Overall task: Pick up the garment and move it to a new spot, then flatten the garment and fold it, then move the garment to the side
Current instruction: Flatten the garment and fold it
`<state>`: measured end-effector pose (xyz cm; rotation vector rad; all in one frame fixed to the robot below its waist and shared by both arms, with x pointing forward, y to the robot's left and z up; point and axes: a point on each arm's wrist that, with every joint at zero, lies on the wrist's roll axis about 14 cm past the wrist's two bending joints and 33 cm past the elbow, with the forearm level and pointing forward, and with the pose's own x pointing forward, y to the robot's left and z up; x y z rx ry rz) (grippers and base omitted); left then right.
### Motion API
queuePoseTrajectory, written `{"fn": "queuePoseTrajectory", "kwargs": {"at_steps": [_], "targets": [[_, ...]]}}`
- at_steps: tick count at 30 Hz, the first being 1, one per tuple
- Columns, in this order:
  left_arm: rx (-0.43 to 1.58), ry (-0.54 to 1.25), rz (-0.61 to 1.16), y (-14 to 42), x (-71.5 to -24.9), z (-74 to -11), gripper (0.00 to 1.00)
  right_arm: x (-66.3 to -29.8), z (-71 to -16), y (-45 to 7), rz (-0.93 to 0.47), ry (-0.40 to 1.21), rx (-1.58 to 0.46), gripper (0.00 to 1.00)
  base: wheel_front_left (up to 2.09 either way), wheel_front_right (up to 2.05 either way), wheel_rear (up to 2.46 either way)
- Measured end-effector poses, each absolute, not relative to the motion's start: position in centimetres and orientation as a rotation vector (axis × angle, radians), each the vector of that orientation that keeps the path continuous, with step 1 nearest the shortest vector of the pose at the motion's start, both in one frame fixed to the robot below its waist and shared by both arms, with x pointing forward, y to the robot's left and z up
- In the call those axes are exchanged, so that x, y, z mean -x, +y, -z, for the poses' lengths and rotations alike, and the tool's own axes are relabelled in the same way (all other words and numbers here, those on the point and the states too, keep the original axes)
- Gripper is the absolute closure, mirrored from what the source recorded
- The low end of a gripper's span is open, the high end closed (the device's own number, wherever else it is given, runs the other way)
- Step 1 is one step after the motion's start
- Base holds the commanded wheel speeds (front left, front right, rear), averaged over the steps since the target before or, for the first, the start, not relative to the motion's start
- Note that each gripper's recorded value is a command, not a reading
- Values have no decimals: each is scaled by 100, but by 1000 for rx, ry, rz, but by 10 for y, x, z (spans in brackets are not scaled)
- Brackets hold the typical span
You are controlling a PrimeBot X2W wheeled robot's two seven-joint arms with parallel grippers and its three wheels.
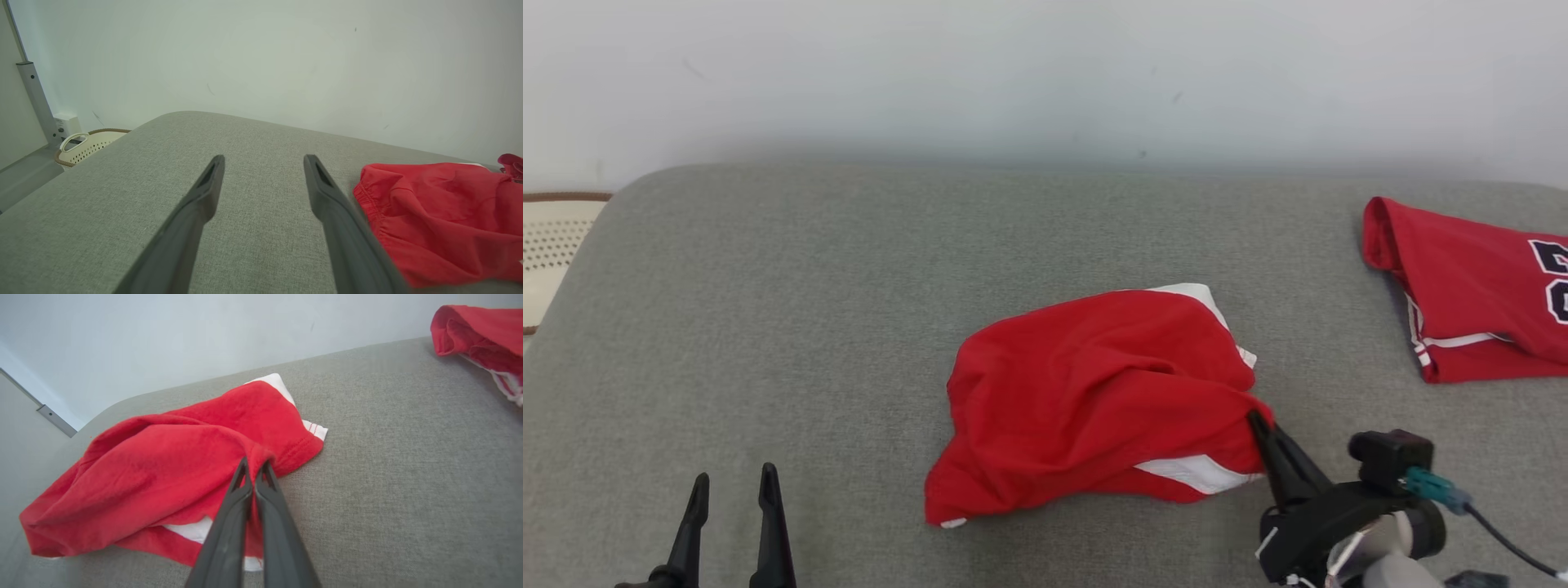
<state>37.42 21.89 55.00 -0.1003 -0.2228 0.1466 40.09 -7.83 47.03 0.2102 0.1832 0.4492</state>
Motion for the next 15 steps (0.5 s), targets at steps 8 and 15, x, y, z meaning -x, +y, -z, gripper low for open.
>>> {"fn": "queuePoseTrajectory", "kwargs": {"at_steps": [8,15], "targets": [[108,-217,-113,207,-380,-548,0,-393,-512,-85,-466,116,-224,100,0,0,0],[117,-206,-104,202,-378,-545,0,-416,-536,-80,-500,80,-141,100,0,0,0]]}}
